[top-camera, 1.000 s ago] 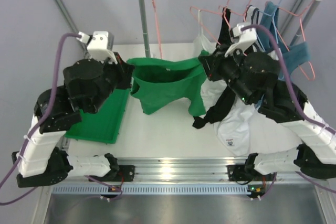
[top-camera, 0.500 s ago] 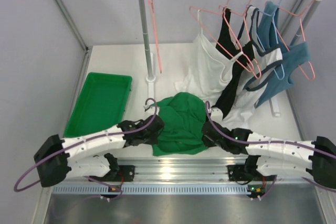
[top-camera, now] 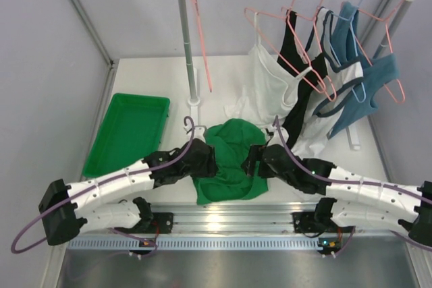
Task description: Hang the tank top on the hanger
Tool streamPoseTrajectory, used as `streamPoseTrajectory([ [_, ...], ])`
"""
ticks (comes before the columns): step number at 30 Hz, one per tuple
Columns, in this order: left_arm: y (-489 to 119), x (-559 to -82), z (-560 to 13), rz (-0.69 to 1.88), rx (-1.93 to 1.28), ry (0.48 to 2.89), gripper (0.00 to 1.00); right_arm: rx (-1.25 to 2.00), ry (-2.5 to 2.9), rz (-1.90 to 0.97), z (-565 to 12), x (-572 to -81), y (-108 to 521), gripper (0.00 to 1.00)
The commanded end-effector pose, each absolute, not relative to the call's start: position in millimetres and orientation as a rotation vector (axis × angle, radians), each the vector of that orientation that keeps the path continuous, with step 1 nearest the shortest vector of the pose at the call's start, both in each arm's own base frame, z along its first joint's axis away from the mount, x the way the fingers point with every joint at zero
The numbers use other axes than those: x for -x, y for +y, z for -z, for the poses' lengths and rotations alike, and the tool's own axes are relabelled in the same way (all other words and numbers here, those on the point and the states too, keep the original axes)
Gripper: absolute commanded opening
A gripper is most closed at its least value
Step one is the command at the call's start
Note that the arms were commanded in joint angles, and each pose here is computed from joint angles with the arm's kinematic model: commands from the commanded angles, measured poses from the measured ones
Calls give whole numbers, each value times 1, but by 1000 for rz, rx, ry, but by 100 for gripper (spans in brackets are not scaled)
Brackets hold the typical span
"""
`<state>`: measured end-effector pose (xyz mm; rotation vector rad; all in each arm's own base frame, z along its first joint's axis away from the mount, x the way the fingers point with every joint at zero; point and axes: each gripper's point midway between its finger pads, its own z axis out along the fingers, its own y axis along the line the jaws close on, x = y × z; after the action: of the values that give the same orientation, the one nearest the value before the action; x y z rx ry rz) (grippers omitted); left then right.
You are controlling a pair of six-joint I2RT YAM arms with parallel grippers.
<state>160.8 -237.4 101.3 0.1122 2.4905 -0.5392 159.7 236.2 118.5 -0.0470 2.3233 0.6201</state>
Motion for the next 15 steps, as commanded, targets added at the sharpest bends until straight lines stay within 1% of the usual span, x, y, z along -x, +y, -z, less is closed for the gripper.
streamPoseTrajectory([
  [1,-234,-165,-128,544,-91,2444,59,21,2238,-639,-160,-172,235,77],
  [4,-225,-167,-141,525,-73,2419,59,45,2191,-654,-185,-175,236,81],
  [7,-213,-169,-161,514,-46,2371,59,97,2131,-649,-217,-182,238,82],
  [10,-206,-170,-183,525,-29,2326,59,157,2020,-636,-278,-194,242,80],
  [13,-199,-169,-195,531,-18,2304,59,198,1951,-579,-313,-210,249,79],
  [14,-196,-168,-197,523,-14,2301,59,218,1883,-579,-349,-216,250,79],
  [15,-195,-168,-204,533,-12,2287,59,230,1856,-562,-363,-223,252,78],
])
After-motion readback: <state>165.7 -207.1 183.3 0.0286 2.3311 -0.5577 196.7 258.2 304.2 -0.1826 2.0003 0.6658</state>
